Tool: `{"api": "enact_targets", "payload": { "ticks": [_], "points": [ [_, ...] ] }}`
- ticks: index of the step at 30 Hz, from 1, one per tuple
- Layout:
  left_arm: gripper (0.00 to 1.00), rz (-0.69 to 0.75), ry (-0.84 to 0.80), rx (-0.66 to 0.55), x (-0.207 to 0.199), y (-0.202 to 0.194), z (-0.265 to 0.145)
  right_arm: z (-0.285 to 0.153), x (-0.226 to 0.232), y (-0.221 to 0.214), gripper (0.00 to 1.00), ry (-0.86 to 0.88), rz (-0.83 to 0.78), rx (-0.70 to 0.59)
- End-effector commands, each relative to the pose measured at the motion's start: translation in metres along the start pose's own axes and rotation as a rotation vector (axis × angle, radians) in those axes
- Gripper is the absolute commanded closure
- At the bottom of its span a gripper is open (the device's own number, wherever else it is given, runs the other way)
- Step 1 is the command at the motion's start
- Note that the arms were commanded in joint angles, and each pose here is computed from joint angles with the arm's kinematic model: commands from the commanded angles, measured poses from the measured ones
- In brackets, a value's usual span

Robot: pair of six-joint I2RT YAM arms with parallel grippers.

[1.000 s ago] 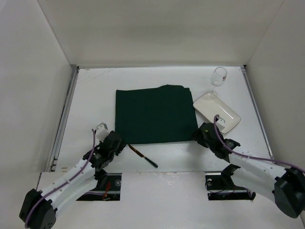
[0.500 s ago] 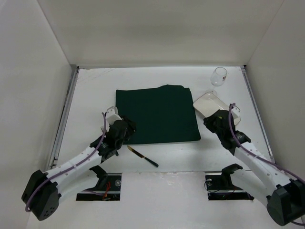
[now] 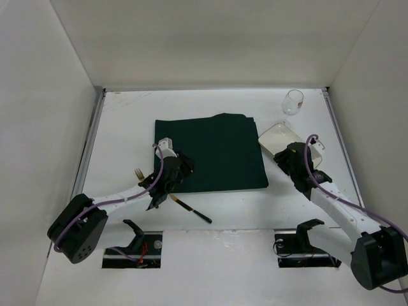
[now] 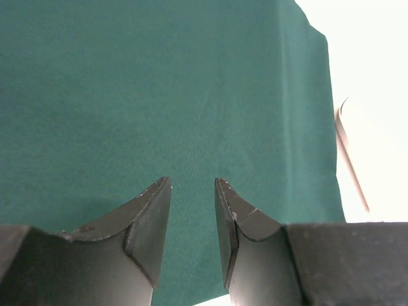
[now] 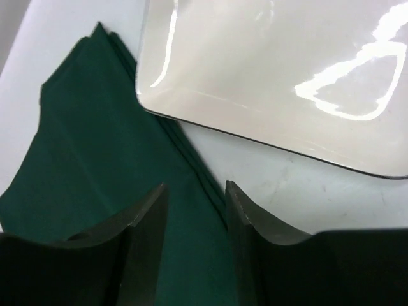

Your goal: Set the dinner table for one person

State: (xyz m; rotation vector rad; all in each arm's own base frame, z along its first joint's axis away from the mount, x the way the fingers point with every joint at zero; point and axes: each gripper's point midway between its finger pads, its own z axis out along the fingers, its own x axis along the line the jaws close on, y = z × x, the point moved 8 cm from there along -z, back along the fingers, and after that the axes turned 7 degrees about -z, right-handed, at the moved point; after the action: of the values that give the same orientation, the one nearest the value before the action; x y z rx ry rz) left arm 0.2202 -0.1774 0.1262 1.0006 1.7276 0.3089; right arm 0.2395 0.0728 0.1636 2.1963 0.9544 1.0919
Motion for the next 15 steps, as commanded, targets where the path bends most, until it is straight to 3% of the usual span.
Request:
{"api": "enact_targets", "payload": {
  "ticks": [1, 9, 13, 15],
  "points": [
    [0.69, -0.028, -0.128, -0.044, -0.016, 0.008, 0.002, 0.007, -0.008, 0.007, 0.52, -0.040, 0.091, -0.059],
    [0.67, -0.028, -0.129, -0.026, -0.007, -0.004, 0.002, 0.014, 0.031, 0.064, 0.62, -0.028, -0.065, -0.116],
    [0.67, -0.032, -0.125, -0.035, -0.004, -0.005, 0.003, 0.024, 0.058, 0.049, 0.85, 0.034, -0.167, -0.051],
    [0.67, -0.035, -0.121, -0.033, -0.002, -0.006, 0.004, 0.029, 0.074, 0.048, 0.91, 0.070, -0.216, -0.041]
  ]
}}
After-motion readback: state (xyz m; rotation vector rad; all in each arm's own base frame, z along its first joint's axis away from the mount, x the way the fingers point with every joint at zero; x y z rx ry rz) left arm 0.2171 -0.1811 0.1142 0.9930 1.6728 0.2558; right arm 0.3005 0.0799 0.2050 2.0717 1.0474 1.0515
